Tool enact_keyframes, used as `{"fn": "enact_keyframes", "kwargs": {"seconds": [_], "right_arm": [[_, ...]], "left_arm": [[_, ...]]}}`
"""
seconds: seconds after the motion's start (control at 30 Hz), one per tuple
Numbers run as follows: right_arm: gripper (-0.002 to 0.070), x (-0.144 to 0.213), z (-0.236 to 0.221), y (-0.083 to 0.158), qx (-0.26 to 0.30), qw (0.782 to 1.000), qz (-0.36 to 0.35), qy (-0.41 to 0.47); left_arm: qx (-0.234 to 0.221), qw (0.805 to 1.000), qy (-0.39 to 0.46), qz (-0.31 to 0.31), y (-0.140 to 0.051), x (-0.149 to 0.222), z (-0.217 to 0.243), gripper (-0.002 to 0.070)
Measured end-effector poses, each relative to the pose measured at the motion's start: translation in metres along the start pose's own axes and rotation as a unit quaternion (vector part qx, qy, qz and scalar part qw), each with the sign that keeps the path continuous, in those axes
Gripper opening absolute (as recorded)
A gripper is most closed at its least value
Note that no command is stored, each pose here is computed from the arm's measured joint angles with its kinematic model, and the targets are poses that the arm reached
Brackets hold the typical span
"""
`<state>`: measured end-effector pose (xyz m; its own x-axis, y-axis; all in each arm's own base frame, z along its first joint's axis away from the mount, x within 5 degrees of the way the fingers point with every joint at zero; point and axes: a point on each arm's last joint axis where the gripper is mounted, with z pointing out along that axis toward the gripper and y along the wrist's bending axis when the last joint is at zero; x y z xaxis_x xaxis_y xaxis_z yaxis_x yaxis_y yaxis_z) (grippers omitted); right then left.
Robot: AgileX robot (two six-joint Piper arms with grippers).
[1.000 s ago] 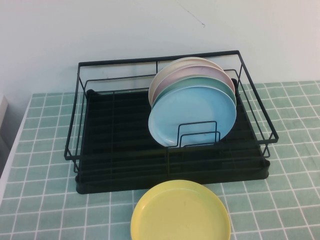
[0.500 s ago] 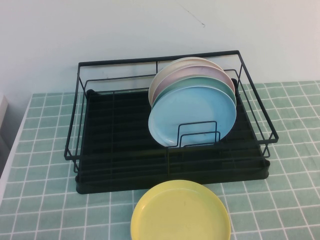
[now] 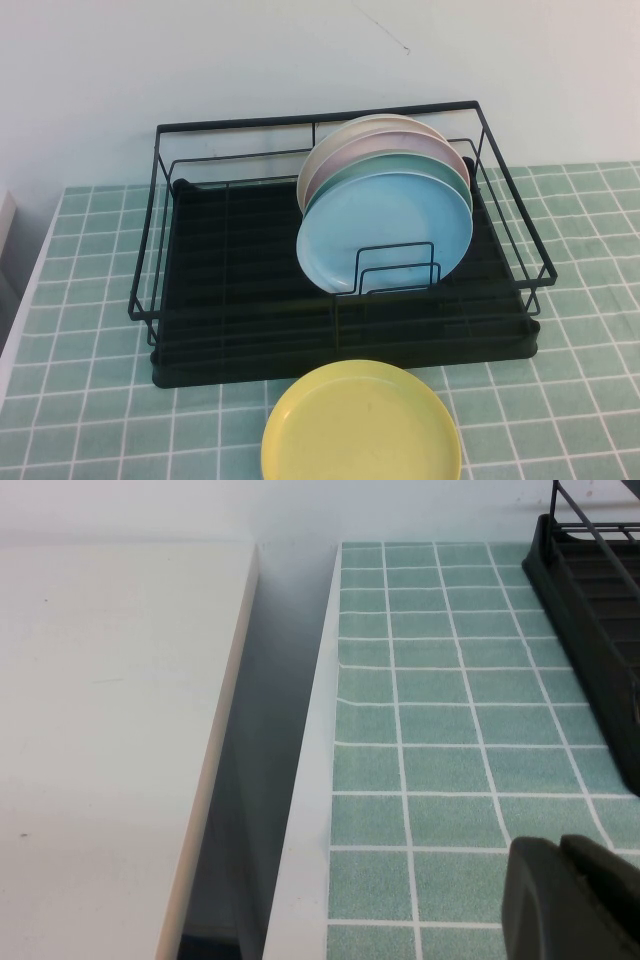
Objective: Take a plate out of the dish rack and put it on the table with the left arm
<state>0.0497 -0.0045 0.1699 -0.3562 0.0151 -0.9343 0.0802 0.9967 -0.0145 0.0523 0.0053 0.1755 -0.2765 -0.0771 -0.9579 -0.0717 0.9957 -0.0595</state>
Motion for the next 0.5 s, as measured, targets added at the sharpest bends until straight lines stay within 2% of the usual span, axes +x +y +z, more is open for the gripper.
{"fn": "enact_keyframes", "kwargs": {"seconds": [0.27, 0.4, 0.5], "right_arm": [[-0.0002, 0.000, 0.000, 0.000, 0.000, 1.000, 0.000, 0.000], [-0.0002, 0.000, 0.000, 0.000, 0.000, 1.000, 0.000, 0.000], [-0.0002, 0.000, 0.000, 0.000, 0.000, 1.000, 0.000, 0.000]], "left_arm": [[0.010, 0.999, -0.037, 0.000, -0.002, -0.005, 0.000, -0.0003], [0.036, 0.990, -0.136, 0.000, -0.006, -0.023, -0.003, -0.0003], [0.061, 0.971, -0.231, 0.000, -0.011, -0.039, -0.010, -0.0003]]}}
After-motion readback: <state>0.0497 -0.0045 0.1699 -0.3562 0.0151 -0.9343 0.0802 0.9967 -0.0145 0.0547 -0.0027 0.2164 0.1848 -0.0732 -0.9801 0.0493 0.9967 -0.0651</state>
